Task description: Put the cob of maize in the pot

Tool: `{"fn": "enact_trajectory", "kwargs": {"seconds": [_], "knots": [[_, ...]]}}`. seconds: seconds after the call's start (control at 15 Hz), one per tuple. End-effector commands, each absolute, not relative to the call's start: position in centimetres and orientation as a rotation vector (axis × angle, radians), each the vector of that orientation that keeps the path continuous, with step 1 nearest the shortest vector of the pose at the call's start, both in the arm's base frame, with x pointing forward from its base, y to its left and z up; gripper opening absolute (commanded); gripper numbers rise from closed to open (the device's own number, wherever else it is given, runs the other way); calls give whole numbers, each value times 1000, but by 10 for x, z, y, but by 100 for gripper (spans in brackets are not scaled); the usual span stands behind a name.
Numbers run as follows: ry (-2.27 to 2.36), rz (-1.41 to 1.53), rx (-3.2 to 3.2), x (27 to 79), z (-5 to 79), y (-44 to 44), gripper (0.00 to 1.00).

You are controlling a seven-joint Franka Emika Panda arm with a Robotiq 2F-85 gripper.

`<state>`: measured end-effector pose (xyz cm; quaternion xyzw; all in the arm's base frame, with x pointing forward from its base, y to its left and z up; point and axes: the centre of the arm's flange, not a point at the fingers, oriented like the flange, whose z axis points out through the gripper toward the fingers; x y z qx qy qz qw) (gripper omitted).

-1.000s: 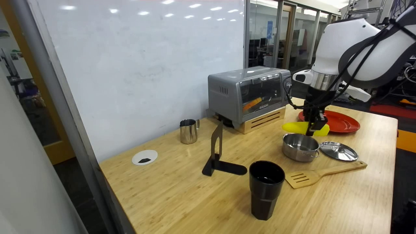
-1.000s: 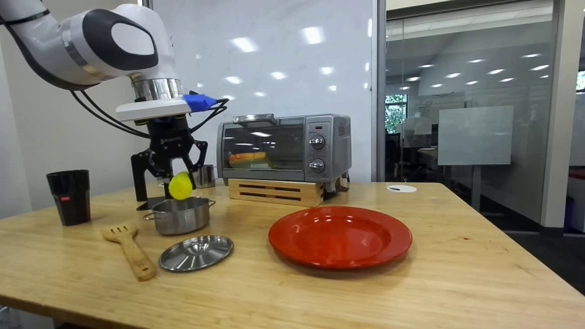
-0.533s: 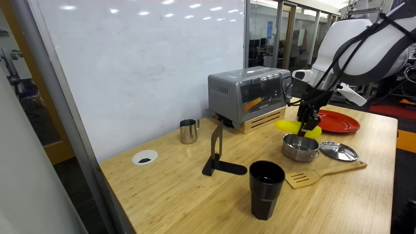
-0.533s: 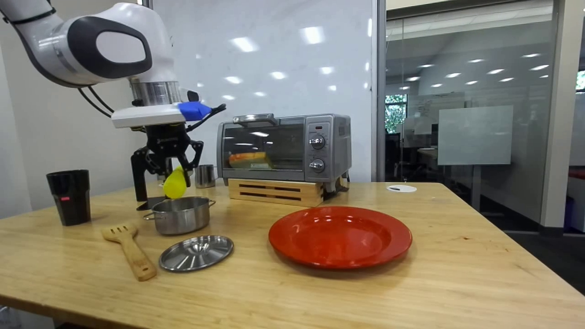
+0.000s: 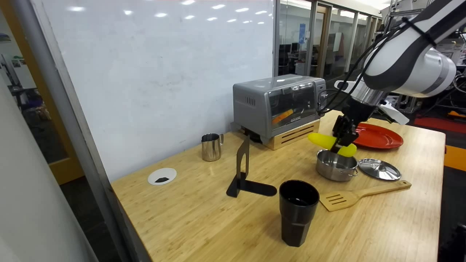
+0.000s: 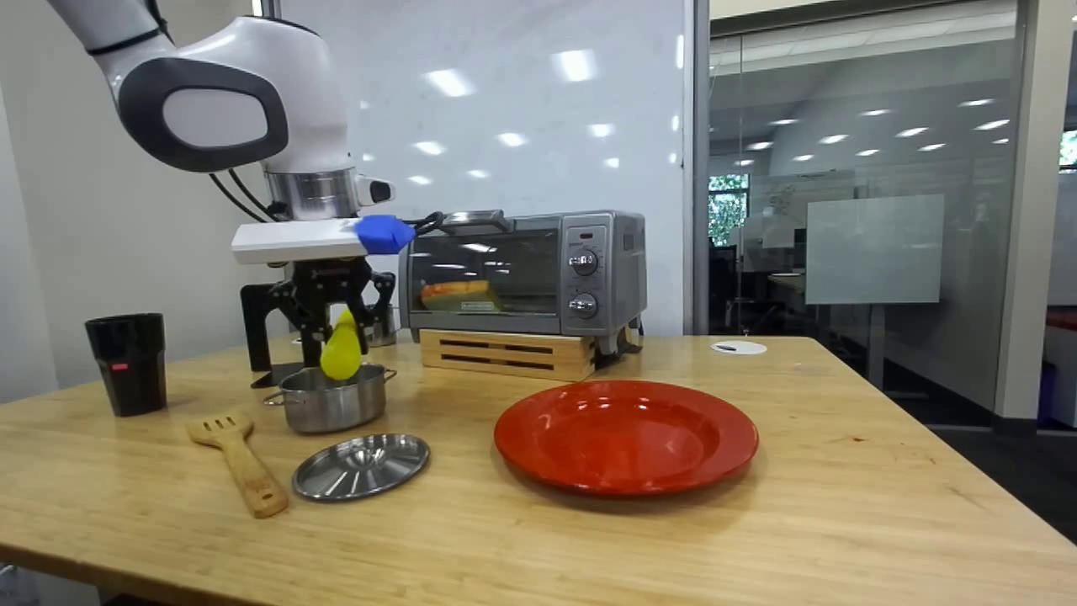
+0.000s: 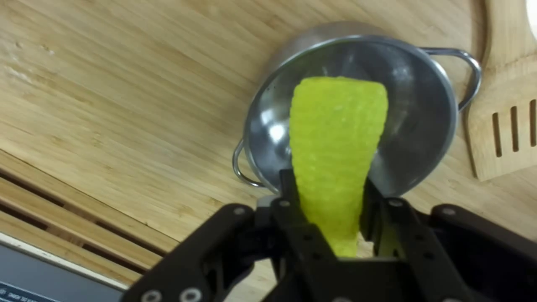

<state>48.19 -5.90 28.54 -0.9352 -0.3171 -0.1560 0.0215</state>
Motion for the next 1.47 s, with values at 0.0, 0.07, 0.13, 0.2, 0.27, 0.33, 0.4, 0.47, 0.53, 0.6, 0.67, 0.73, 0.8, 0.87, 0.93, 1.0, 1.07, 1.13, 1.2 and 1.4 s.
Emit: {"fn": "enact_trajectory", "kwargs": {"seconds": [0.0, 0.07, 0.13, 0.2, 0.27, 0.33, 0.4, 0.47, 0.53, 0.6, 0.67, 0.73, 0.8, 0.87, 0.93, 1.0, 1.07, 1.13, 1.2, 1.4], "knots": [[-996, -587, -2869, 481, 260, -77, 10], [-1002, -599, -2861, 481, 258, -77, 10], [-1010, -612, -2854, 483, 255, -78, 10], [-1016, -622, -2843, 483, 254, -77, 10], [-1024, -627, -2834, 484, 252, -76, 10], [-1032, -630, -2825, 485, 250, -75, 10], [-1044, -631, -2818, 485, 248, -73, 10], [-1057, -631, -2812, 486, 246, -72, 10], [-1071, -633, -2807, 487, 242, -72, 10], [-1081, -630, -2801, 489, 240, -71, 10], [-1089, -630, -2798, 491, 237, -71, 10], [-1093, -627, -2795, 493, 234, -71, 10], [-1098, -624, -2793, 494, 232, -71, 10], [-1103, -621, -2790, 496, 231, -72, 10], [-1106, -618, -2789, 497, 229, -72, 10], [-1112, -613, -2788, 498, 227, -72, 10], [-1117, -605, -2788, 498, 225, -71, 10], [-1124, -600, -2786, 497, 225, -71, 10], [-1128, -601, -2788, 497, 225, -70, 10], [-1172, -609, -2779, 488, 226, -69, 10]]}}
